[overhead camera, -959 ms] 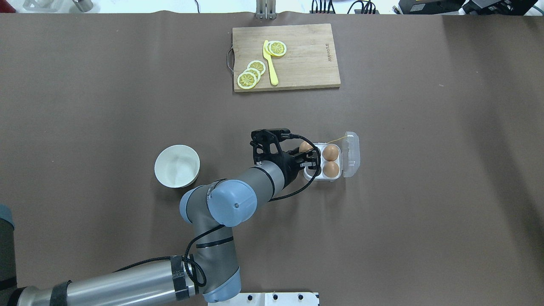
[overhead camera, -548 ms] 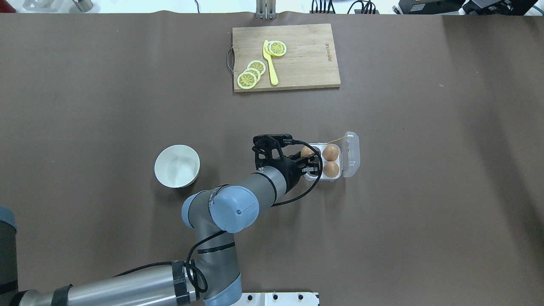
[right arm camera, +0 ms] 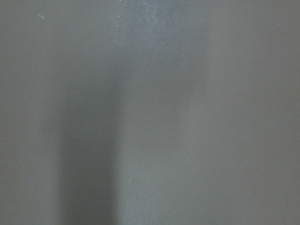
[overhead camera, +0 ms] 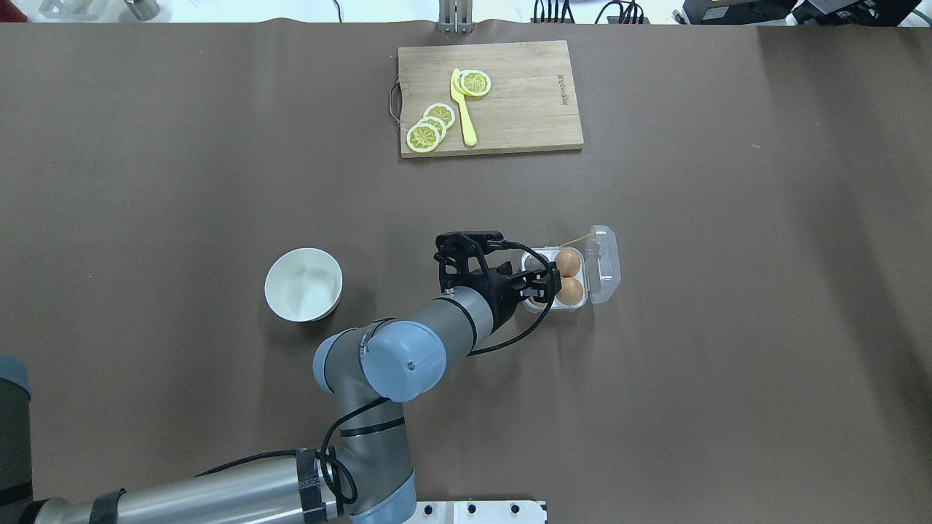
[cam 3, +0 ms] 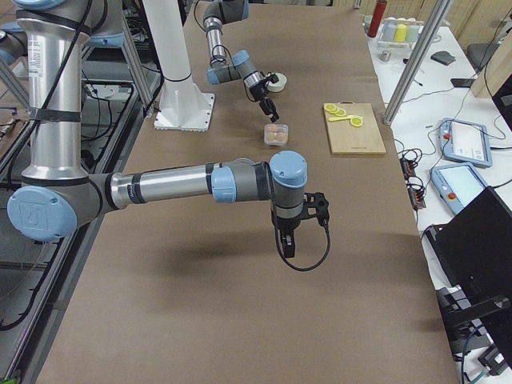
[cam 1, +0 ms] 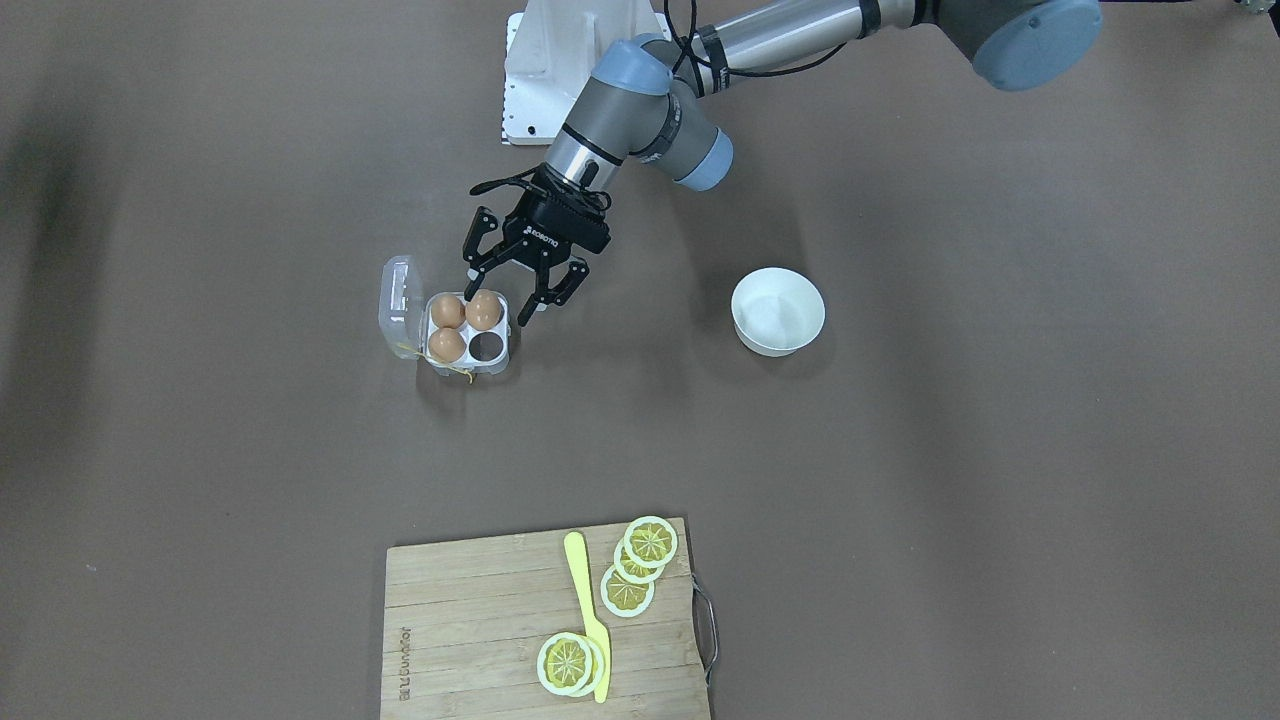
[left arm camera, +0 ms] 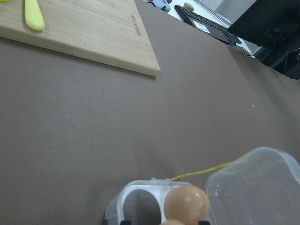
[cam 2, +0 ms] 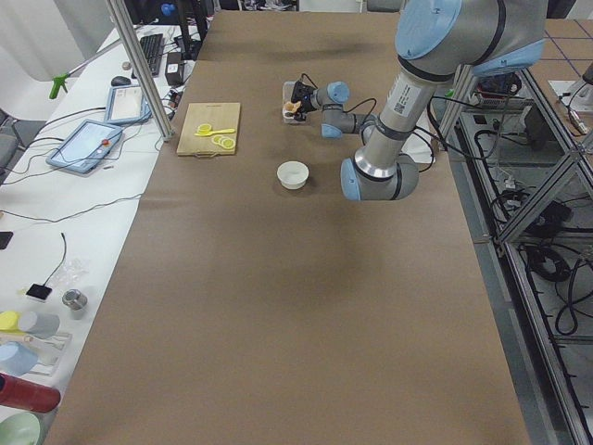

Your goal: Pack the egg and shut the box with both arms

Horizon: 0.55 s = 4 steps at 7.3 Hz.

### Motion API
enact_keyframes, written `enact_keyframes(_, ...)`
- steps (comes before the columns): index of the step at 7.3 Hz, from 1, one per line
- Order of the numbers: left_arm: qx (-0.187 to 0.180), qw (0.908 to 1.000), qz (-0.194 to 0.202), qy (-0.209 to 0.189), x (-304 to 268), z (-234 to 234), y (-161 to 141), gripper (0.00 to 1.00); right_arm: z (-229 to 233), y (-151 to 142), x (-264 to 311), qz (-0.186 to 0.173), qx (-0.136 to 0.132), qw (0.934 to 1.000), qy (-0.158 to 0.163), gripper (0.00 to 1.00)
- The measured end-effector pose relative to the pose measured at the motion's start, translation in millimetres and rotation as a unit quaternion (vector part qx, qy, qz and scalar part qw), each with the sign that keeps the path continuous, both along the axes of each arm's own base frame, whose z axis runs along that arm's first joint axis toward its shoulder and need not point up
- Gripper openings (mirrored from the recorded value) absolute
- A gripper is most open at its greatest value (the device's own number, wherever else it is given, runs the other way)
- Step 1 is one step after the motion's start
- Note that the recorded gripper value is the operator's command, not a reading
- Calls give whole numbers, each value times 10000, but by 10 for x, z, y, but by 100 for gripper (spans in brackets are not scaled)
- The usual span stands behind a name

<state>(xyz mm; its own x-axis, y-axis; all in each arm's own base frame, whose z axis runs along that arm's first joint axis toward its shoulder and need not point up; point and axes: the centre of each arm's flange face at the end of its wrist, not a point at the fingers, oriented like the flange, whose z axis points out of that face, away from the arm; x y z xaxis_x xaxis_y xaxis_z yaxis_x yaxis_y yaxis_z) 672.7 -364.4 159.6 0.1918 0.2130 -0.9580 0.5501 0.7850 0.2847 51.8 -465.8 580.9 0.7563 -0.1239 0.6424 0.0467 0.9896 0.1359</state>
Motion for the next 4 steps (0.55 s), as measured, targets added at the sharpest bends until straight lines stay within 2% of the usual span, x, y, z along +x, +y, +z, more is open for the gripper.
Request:
enact_keyframes(2,27,10000,-75,32,-44,-21,-22,94,-7,-1,4,4,7,10000,0,100)
enact_keyframes(4,151,9998,83,84,-304,-59,-89,94,-7,-3,7,8,8,10000,0,100)
